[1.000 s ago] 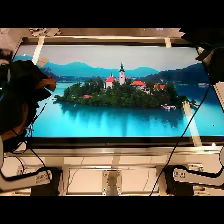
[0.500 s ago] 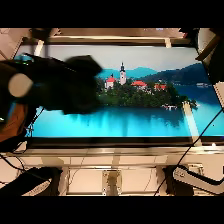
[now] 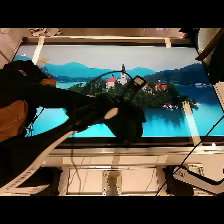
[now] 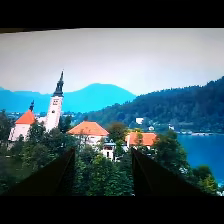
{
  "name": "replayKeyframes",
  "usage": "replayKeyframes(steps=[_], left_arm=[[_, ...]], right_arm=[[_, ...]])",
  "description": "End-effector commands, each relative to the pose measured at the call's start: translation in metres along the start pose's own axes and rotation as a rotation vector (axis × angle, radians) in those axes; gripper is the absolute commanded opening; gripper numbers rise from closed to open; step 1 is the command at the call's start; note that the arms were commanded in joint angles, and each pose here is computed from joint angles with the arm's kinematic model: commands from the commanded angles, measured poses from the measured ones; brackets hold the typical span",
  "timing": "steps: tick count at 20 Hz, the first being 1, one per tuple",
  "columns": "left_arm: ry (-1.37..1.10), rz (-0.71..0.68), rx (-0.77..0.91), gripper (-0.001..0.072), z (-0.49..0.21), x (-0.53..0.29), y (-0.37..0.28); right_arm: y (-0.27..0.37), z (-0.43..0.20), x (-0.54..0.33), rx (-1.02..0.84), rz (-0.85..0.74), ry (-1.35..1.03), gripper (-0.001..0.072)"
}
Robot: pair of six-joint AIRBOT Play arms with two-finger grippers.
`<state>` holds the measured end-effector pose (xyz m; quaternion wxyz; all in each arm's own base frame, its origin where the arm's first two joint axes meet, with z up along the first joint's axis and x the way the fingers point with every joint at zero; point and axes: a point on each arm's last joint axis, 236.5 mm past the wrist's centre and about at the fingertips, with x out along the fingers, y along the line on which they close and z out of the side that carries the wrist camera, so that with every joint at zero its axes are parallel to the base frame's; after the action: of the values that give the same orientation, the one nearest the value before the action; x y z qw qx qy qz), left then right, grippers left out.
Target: Fold the clothes and pants, and hang the long-sleeved shirts on hangers.
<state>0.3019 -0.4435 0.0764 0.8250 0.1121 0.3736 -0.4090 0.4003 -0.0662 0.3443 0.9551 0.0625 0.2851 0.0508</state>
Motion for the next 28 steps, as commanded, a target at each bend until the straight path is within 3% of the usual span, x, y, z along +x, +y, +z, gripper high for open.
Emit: replayKeyframes(steps=[1, 3, 5, 8, 11, 17, 18, 20, 21, 28], left_arm=[[-0.228, -0.019, -0.068, 0.0511, 0.064, -0.002, 0.002], [-0.282, 0.098, -0.07, 0.0532, 0.095, -0.043, 0.061], [-0.212, 0.279, -0.096, 0.0531, 0.083, -0.09, 0.14], [0.12, 0.536, -0.276, 0.0523, -0.013, -0.159, 0.245], [0.317, 0.654, -0.442, 0.0515, -0.094, -0.208, 0.297], [0.352, 0.617, -0.527, 0.0515, -0.202, -0.207, 0.271], [0.35, 0.583, -0.562, 0.0515, -0.217, -0.199, 0.259], [0.304, 0.499, -0.616, 0.0515, -0.229, -0.183, 0.237], [0.267, 0.471, -0.632, 0.0515, -0.227, -0.177, 0.231], [0.24, 0.444, -0.65, 0.0515, -0.227, -0.171, 0.224]], right_arm=[[-0.012, -0.015, 0.019, 0.013, 0.0, 0.068, 0.0382], [-0.018, -0.03, 0.032, 0.027, 0.008, 0.14, 0.0383], [-0.021, -0.053, 0.044, 0.052, 0.026, 0.226, 0.0382], [-0.013, -0.106, 0.06, 0.12, 0.1, 0.391, 0.0382], [0.011, -0.164, 0.068, 0.213, 0.198, 0.512, 0.0382], [0.113, -0.305, 0.038, 0.231, 0.437, 0.706, 0.041], [0.131, -0.331, 0.032, 0.236, 0.48, 0.748, 0.0533], [0.154, -0.373, 0.028, 0.224, 0.524, 0.817, 0.0613], [0.162, -0.389, 0.031, 0.215, 0.535, 0.839, 0.0709], [0.215, -0.447, 0.05, 0.042, 0.589, 0.857, 0.0709]])
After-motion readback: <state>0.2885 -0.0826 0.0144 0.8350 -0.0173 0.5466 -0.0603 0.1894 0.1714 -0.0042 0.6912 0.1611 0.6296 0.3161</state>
